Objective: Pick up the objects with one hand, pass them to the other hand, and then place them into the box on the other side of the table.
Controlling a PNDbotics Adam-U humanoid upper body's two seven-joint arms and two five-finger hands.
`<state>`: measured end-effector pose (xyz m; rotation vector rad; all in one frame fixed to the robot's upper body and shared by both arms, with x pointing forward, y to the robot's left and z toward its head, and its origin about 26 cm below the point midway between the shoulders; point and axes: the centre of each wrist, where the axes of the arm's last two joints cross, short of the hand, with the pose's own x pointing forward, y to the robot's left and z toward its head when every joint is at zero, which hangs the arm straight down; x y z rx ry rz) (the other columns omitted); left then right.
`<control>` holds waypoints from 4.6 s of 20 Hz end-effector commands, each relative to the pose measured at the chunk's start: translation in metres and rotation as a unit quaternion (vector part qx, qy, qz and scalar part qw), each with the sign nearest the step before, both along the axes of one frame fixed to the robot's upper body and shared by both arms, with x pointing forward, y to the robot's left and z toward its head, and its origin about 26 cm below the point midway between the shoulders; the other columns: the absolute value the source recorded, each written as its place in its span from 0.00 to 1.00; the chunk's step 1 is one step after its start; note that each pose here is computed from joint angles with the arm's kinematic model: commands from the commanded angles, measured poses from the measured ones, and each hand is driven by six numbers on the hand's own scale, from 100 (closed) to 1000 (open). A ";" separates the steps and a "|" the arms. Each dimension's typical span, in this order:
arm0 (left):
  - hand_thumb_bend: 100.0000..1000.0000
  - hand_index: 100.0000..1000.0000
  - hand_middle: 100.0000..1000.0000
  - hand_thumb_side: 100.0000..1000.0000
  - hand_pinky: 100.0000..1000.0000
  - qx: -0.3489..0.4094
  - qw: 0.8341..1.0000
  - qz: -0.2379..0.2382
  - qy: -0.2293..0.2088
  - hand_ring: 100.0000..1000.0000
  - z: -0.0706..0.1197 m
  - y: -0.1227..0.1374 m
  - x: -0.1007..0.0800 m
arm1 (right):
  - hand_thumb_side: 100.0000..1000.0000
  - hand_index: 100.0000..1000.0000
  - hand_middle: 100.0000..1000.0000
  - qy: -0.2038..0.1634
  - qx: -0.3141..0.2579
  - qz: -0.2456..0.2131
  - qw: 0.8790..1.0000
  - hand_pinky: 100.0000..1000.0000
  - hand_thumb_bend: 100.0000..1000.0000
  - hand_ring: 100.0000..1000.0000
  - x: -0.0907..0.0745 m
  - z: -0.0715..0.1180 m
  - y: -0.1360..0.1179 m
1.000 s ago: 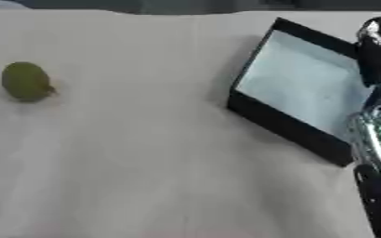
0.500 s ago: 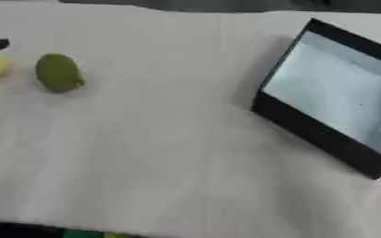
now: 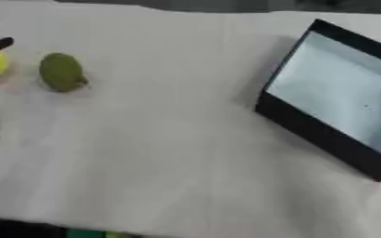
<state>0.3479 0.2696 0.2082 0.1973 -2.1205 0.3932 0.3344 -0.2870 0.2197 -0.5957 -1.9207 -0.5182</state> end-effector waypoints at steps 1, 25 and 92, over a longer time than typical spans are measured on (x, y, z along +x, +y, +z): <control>0.00 0.81 0.90 0.95 0.69 0.036 0.999 0.013 -0.013 0.86 0.017 0.013 -0.005 | 0.36 0.63 0.71 -0.006 -0.008 -0.038 0.999 0.70 0.00 0.75 -0.004 0.013 -0.006; 0.15 0.91 0.93 0.29 0.90 0.435 0.859 0.109 0.247 0.96 0.063 0.099 -0.044 | 0.37 0.63 0.71 0.010 -0.026 -0.053 0.998 0.70 0.00 0.75 -0.007 0.009 -0.015; 0.73 0.90 0.81 0.17 0.98 0.616 0.512 -0.024 0.598 0.91 0.013 0.196 0.003 | 0.39 0.63 0.72 0.022 -0.027 -0.049 0.998 0.70 0.00 0.75 -0.008 0.006 -0.015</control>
